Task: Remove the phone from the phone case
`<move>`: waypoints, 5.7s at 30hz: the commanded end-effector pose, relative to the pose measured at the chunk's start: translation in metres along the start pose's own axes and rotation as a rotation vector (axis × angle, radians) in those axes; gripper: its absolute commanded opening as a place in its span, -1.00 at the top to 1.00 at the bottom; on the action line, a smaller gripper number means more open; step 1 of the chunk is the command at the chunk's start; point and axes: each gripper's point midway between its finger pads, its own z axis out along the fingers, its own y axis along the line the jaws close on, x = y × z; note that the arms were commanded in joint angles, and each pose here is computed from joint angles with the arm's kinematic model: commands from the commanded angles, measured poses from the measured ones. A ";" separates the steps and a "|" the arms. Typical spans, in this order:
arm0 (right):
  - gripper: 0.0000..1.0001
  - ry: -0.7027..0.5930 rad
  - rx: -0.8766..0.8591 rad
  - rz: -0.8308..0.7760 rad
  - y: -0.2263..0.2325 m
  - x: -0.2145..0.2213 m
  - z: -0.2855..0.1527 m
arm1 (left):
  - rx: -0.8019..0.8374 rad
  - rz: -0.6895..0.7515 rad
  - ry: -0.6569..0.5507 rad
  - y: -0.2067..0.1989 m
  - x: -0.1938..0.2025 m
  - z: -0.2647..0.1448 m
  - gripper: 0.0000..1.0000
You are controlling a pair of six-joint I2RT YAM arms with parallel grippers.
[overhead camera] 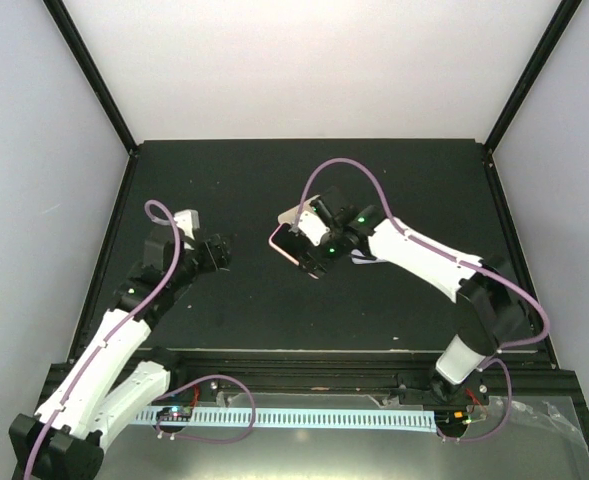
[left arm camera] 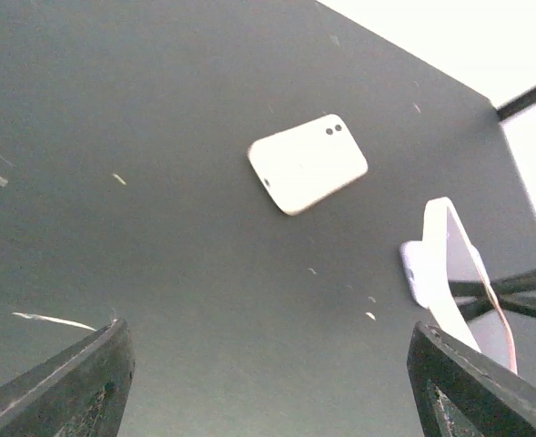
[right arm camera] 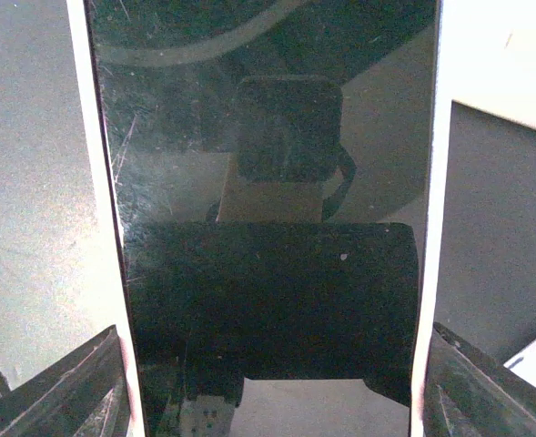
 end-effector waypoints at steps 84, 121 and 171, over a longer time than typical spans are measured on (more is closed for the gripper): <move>0.99 -0.575 -0.736 -0.164 0.103 0.000 -0.176 | 1.246 0.530 0.116 -0.242 0.017 -0.104 0.21; 0.37 -0.471 -0.627 -0.540 0.127 0.040 -0.172 | 1.356 0.545 0.250 -0.256 0.016 -0.130 0.97; 0.41 -0.446 -0.356 -0.823 0.089 0.009 -0.148 | 1.511 0.413 0.556 -0.254 0.035 -0.174 0.97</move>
